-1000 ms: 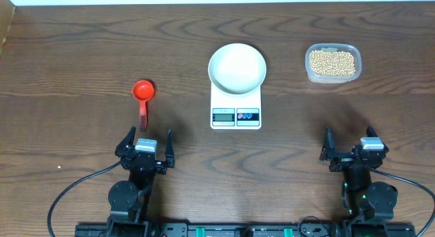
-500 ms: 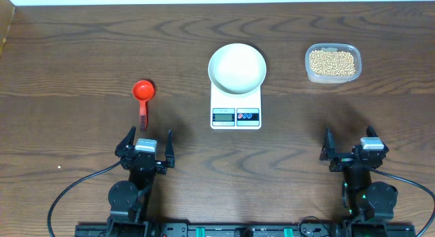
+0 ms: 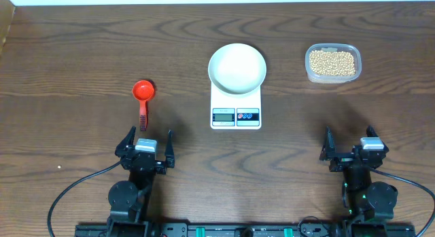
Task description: Scoop item into bowl and weigh 50g on scale
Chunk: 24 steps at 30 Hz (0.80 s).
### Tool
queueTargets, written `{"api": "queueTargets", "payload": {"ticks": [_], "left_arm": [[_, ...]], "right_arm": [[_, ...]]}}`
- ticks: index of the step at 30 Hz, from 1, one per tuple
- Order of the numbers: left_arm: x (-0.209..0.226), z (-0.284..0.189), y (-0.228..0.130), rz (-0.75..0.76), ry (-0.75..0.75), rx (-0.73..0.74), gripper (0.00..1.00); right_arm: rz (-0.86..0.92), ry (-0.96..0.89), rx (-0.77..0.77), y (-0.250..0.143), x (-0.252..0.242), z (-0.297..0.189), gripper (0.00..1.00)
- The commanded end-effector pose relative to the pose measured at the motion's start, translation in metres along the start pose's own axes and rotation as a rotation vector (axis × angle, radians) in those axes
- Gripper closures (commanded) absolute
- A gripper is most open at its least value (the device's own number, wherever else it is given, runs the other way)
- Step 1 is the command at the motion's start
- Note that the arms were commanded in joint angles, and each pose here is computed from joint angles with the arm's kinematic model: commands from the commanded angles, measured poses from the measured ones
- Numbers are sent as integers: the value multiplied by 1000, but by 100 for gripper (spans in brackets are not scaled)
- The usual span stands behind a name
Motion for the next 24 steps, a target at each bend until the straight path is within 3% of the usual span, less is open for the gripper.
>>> {"api": "queueTargets", "payload": {"ticks": [1,24], "left_arm": [[0,0,-11,-11,-8,47,9],[-10,-2,-2,-91,-87,30,9]], "right_arm": [[6,16,-3,0,3,0,1],[6,16,-3,0,3,0,1]]}}
Point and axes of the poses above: each gripper's point midway between its finger pads, its own z axis out along the fingers, its own x axis along the line the jaws close on, y = z × x, the point moved 6 cm from there along -z, back along the fingers, and after that the axes turned 8 degrees about -z, right-handed, at the moved point
